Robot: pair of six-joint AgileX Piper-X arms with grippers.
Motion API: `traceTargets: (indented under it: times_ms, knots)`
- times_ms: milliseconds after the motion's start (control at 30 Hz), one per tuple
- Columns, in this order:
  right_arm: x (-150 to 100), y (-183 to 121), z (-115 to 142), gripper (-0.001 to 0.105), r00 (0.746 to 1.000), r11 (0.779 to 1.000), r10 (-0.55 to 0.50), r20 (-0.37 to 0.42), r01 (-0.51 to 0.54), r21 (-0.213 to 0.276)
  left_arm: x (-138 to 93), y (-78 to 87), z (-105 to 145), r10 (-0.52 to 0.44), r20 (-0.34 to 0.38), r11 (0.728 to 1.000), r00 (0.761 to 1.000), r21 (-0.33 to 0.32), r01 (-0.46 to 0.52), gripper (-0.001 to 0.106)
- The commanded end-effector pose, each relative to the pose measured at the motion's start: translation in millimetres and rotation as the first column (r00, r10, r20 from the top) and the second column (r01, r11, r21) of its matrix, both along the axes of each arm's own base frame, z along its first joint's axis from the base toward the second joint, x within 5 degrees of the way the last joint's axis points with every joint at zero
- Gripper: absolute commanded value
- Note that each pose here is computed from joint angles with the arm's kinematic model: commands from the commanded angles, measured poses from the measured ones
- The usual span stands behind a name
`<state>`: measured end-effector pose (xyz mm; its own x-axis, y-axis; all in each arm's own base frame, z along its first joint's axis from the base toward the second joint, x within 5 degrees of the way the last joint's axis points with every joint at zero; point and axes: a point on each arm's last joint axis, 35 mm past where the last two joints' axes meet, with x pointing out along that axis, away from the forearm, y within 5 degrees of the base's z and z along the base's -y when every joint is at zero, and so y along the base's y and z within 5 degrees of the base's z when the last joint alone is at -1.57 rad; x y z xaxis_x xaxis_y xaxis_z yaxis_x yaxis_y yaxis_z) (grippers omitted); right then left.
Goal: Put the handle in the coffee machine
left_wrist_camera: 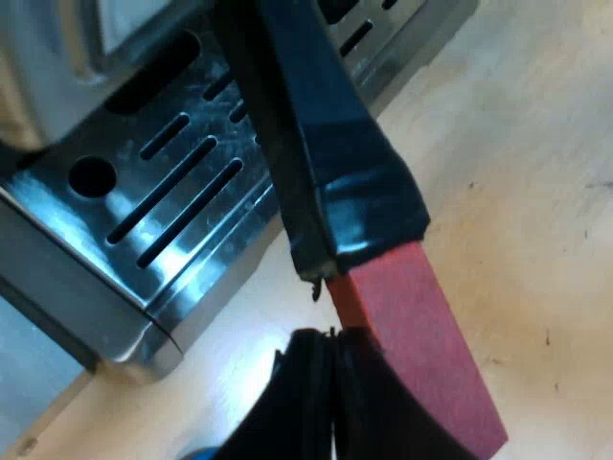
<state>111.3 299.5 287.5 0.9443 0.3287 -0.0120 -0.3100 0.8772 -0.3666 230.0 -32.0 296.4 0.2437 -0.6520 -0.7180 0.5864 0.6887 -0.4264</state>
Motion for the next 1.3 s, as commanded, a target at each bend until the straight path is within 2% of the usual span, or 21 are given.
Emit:
traceTargets:
  times_ms: [33, 67, 100, 133, 200, 233, 267, 333, 400, 433, 500, 533, 567, 633, 867, 1067, 1167, 1233, 1300]
  knots:
    - [-3, -13, 1, 0.012, 0.947, 0.975, 0.219, -0.234, -0.2, 0.099, -3, -7.1, 2, -0.015, -0.033, 0.997, 0.999, -0.07, 0.012, 0.0]
    - [-4, -16, 1, 0.012, 0.935, 0.971, 0.237, -0.264, -0.218, 0.099, -3, -8.2, 3, -0.011, -0.038, 0.997, 0.999, -0.073, 0.008, 0.0]
    - [-6, -25, 6, 0.012, 0.89, 0.958, 0.286, -0.354, -0.271, 0.093, -3, -10.7, 3, -0.012, -0.043, 0.997, 0.999, -0.076, 0.008, 0.0]
    - [-8, -32, 6, 0.012, 0.869, 0.958, 0.278, -0.409, -0.282, 0.053, -2, -13.6, 3, -0.012, -0.042, 0.997, 0.999, -0.076, 0.008, 0.0]
    - [-10, -40, 10, 0.012, 0.857, 0.96, 0.261, -0.443, -0.277, 0.03, -2, -19.8, 3, -0.014, -0.054, 0.997, 0.998, -0.082, 0.009, 0.0]
    - [-11, -45, 13, 0.012, 0.854, 0.962, 0.251, -0.456, -0.273, 0.018, -3, -28.1, 3, -0.012, -0.063, 0.998, 0.998, -0.062, 0.008, 0.0]
    - [-14, -52, 19, 0.012, 0.838, 0.956, 0.258, -0.48, -0.293, 0.002, -3, -31.5, 3, -0.012, -0.061, 0.999, 0.998, -0.05, 0.009, 0.0]
    - [-16, -57, 24, 0.012, 0.826, 0.95, 0.27, -0.495, -0.311, 0.0, -5, -43.1, 3, -0.022, -0.06, 1.0, 0.998, -0.01, 0.021, 0.0]
    - [-17, -59, 26, 0.012, 0.819, 0.948, 0.273, -0.504, -0.319, -0.005, -7, -53.5, 3, -0.035, -0.076, 0.999, 0.996, -0.01, 0.035, 0.0]
    - [-19, -63, 29, 0.012, 0.802, 0.94, 0.289, -0.523, -0.34, -0.003, -9, -57.7, 3, -0.047, -0.082, 0.999, 0.996, -0.013, 0.046, 0.0]
    - [-21, -67, 33, 0.012, 0.791, 0.937, 0.292, -0.537, -0.35, -0.006, -11, -63.3, 3, -0.058, -0.095, 0.998, 0.994, -0.016, 0.057, 0.0]
    - [-26, -80, 39, 0.012, 0.763, 0.927, 0.254, -0.595, -0.367, -0.075, -15, -71.0, 3, -0.082, -0.106, 0.997, 0.991, -0.019, 0.08, 0.0]
    - [-27, -83, 40, 0.012, 0.759, 0.926, 0.245, -0.604, -0.368, -0.088, -16, -73.5, 3, -0.092, -0.102, 0.996, 0.991, -0.018, 0.091, 0.0]
    - [-29, -88, 44, 0.012, 0.754, 0.923, 0.231, -0.614, -0.369, -0.106, -16, -79.7, 4, -0.117, -0.078, 0.993, 0.99, -0.023, 0.116, 0.0]
    - [-31, -95, 51, 0.012, 0.75, 0.921, 0.223, -0.623, -0.371, -0.117, -14, -94.9, 9, -0.162, 0.024, 0.986, 0.986, -0.033, 0.163, 0.0]
    - [-31, -94, 51, 0.012, 0.752, 0.922, 0.223, -0.621, -0.37, -0.116, -12, -105.0, 13, -0.22, 0.081, 0.967, 0.972, -0.11, 0.228, 0.0]
    - [-30, -95, 51, 0.012, 0.764, 0.927, 0.209, -0.611, -0.354, -0.125, -13, -102.8, 10, -0.202, 0.059, 0.977, 0.978, -0.063, 0.206, 0.0]
    - [-28, -96, 52, 0.012, 0.798, 0.941, 0.164, -0.58, -0.304, -0.152, -15, -94.7, 7, -0.182, 0.036, 0.983, 0.983, 0.005, 0.182, 0.0]
    - [-28, -96, 52, 0.012, 0.805, 0.943, 0.154, -0.573, -0.293, -0.158, -17, -84.7, 6, -0.156, 0.025, 0.986, 0.987, 0.058, 0.155, 0.0]
